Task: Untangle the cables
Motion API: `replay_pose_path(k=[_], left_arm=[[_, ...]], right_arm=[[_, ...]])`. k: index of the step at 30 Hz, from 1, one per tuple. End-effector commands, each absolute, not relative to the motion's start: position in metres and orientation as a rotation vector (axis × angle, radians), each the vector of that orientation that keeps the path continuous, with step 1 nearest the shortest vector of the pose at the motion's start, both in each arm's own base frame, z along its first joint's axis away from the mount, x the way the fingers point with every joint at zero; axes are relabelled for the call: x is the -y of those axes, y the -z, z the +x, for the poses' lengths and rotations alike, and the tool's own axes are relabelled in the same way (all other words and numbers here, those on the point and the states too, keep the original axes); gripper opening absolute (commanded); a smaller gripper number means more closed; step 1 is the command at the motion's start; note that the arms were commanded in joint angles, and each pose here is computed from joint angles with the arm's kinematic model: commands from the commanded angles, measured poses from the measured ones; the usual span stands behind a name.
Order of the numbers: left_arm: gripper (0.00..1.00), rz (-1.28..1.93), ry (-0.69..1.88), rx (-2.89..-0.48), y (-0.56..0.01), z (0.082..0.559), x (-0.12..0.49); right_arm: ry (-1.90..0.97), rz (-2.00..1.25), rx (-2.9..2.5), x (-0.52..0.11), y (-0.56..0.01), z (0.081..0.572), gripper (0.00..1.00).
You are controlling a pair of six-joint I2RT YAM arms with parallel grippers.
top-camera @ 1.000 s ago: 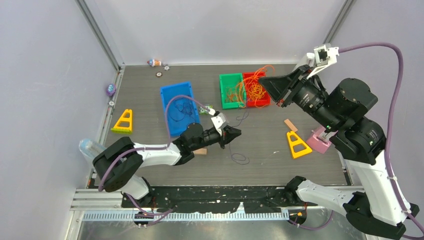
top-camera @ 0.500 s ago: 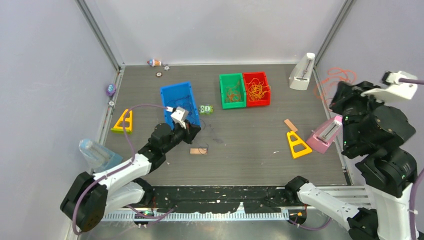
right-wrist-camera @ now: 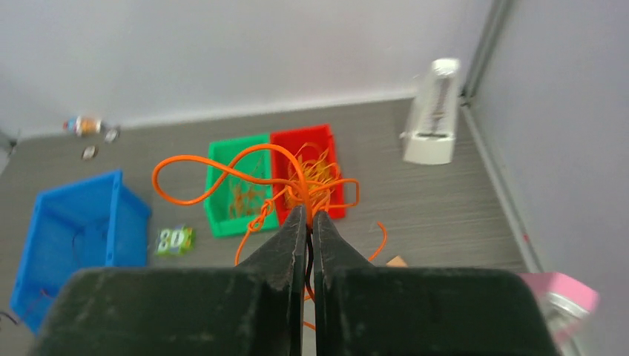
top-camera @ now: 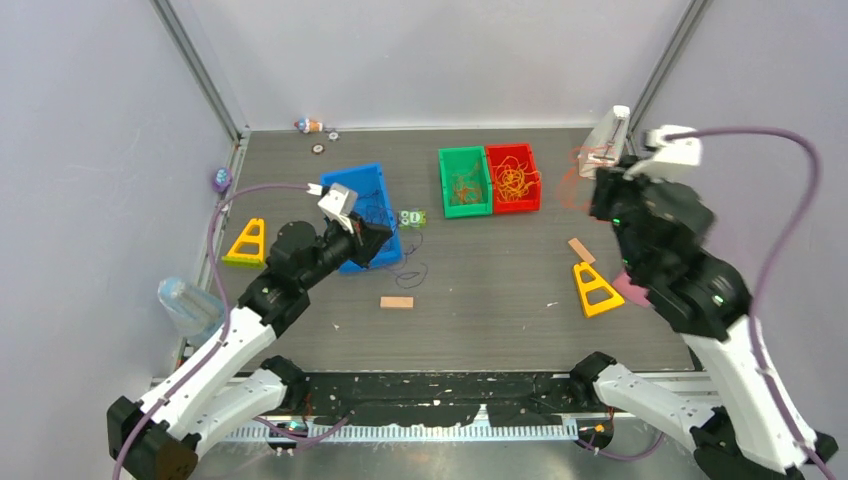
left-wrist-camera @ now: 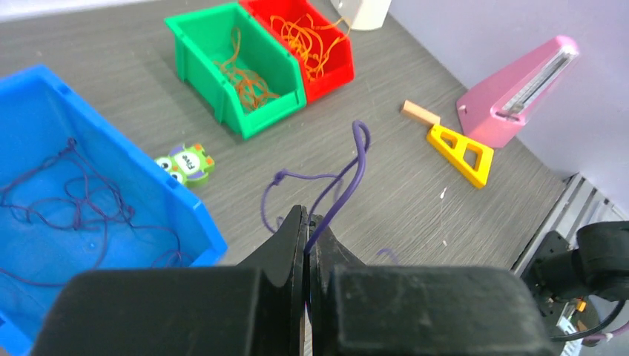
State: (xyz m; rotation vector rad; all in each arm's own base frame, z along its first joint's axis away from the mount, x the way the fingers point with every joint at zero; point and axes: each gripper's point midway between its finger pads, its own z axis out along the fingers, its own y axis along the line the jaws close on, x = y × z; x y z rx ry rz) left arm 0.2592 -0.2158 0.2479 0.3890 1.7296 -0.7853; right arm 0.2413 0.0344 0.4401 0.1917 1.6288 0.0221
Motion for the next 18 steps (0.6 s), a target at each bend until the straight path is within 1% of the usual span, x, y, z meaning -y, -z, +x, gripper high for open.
replay_pose_path(k=[1, 4, 5, 9, 13, 18], left_arm=[[0.00, 0.409, 0.749, -1.768, -0.270, 0.249, 0.205], [0.00, 0.422, 0.747, -1.749, -0.289, 0.244, 0.203], [0.00, 0.437, 0.739, -1.734, -0.296, 0.244, 0.202], [0.00, 0.421, 0.656, -1.756, -0.306, 0.251, 0.191], [0.00, 0.414, 0.592, -1.785, -0.314, 0.262, 0.183], [0.00, 0.317, 0.492, -1.830, -0.316, 0.286, 0.162]], right_arm=[[-0.213, 0.030, -1.714, -0.108, -0.405, 0.287, 0.05], [-0.231, -0.016, -1.770, -0.139, -0.380, 0.319, 0.05], [-0.237, -0.026, -1.755, -0.145, -0.381, 0.328, 0.05], [-0.236, -0.080, -1.815, -0.177, -0.348, 0.378, 0.05], [-0.242, -0.093, -1.869, -0.196, -0.323, 0.423, 0.05], [-0.192, -0.074, -1.929, -0.207, -0.291, 0.469, 0.05]])
